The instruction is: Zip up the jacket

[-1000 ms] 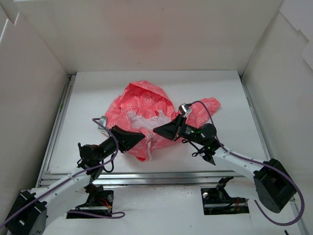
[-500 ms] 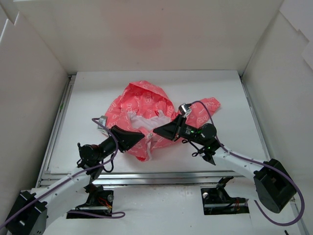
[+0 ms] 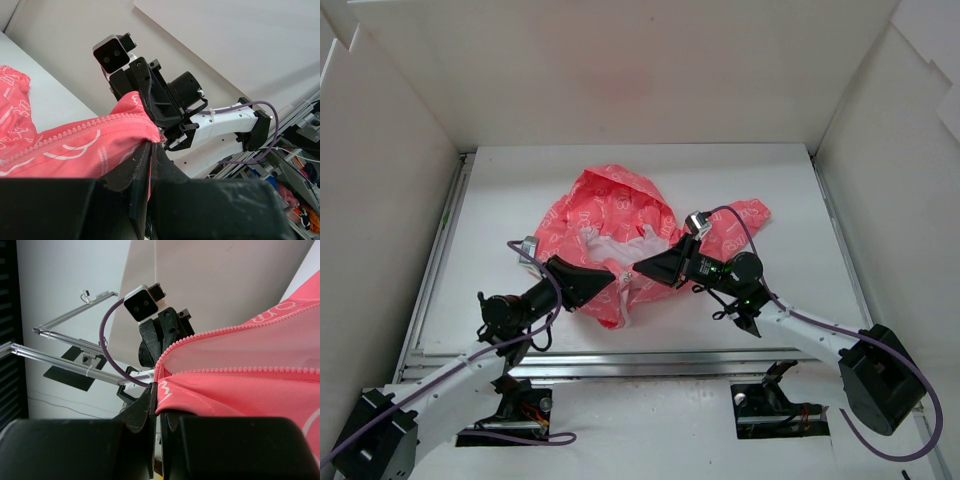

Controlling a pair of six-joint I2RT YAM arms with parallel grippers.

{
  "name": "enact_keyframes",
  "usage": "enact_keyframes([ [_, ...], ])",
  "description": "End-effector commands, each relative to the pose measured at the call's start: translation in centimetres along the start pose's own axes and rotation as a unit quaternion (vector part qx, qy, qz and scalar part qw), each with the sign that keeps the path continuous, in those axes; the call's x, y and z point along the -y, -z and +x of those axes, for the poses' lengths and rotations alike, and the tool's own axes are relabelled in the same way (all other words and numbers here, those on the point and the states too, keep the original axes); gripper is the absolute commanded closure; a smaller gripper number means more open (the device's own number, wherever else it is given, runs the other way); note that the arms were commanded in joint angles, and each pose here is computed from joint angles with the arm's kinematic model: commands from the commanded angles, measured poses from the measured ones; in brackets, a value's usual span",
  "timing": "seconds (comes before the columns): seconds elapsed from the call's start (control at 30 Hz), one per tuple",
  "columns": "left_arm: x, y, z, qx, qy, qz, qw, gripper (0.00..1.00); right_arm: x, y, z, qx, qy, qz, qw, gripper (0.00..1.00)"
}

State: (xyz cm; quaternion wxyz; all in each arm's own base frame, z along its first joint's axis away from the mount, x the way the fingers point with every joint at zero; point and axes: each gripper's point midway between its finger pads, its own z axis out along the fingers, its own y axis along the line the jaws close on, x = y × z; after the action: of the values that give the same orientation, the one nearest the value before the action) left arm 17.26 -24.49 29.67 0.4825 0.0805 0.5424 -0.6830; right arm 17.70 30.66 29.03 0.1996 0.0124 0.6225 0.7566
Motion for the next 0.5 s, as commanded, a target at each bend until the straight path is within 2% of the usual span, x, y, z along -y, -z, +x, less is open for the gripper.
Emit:
enact_keyframes([
  [0.0, 2.45, -0.17, -1.29, 0.018, -0.029, 0.051, 0.998, 1.00, -8.16, 0.85, 0.12, 0.005, 0.117, -0.157, 0.981, 1.00],
  [0.47, 2.04, -0.10, -1.05, 0.013, -0.029, 0.043, 0.999, 1.00, -8.55, 0.78, 0.11, 0.004, 0.122, -0.160, 0.979, 1.00],
])
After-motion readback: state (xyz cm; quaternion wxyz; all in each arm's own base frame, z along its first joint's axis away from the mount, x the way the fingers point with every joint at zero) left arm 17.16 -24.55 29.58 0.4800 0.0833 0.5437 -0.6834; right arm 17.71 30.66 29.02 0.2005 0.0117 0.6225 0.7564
